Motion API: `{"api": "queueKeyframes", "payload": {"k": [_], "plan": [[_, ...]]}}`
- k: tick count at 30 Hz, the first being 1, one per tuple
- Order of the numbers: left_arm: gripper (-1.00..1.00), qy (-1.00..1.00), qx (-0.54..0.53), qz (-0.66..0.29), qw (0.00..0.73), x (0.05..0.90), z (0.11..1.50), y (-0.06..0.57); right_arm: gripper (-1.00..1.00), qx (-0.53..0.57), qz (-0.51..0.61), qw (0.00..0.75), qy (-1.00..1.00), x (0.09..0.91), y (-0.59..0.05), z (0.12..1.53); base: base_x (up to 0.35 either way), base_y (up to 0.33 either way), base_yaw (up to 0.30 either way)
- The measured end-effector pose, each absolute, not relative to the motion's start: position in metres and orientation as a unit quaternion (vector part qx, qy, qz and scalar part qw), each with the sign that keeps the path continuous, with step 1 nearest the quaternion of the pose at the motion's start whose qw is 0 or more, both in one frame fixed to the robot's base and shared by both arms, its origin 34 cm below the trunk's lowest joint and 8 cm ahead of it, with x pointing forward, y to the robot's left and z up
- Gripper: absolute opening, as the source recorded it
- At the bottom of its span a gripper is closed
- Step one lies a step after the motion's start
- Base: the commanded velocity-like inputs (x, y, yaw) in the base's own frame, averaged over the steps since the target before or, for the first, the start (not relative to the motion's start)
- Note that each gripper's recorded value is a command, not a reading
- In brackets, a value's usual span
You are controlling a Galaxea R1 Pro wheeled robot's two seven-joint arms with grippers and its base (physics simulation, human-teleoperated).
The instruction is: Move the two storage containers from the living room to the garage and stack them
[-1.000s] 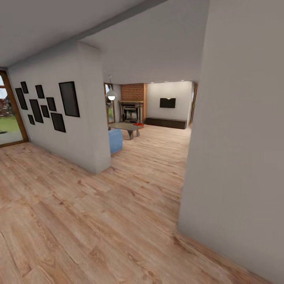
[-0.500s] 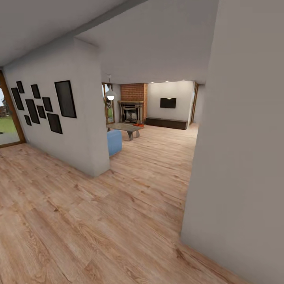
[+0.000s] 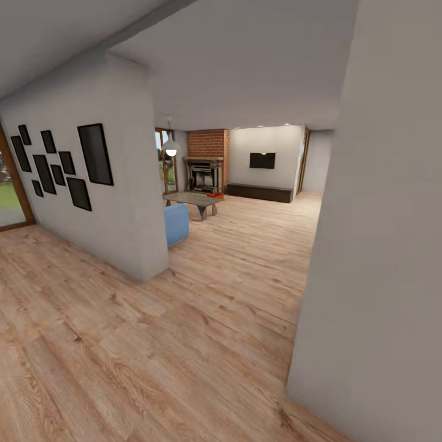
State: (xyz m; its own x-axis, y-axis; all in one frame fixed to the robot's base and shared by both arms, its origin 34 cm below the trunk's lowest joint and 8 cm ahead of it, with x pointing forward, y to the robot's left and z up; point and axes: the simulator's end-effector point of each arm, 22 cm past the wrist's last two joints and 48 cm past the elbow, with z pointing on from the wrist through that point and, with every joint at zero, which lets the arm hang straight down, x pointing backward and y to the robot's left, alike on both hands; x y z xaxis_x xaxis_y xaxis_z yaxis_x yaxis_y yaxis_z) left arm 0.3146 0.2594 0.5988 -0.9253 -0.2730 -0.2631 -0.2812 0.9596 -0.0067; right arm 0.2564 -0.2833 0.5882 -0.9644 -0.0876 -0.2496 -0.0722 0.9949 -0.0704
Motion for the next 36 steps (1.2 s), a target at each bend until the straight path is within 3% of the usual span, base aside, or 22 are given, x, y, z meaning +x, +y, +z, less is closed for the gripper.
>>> {"api": "queueKeyframes", "payload": {"k": [36], "plan": [[1.00, 0.981, -0.141, 0.016, 0.132, 0.3146, 0.5988, 0.2594, 1.00, -0.040, -0.030, 0.127, 0.991, 0.2564, -0.2833, 0.5882, 0.334, 0.000, 0.004]]}}
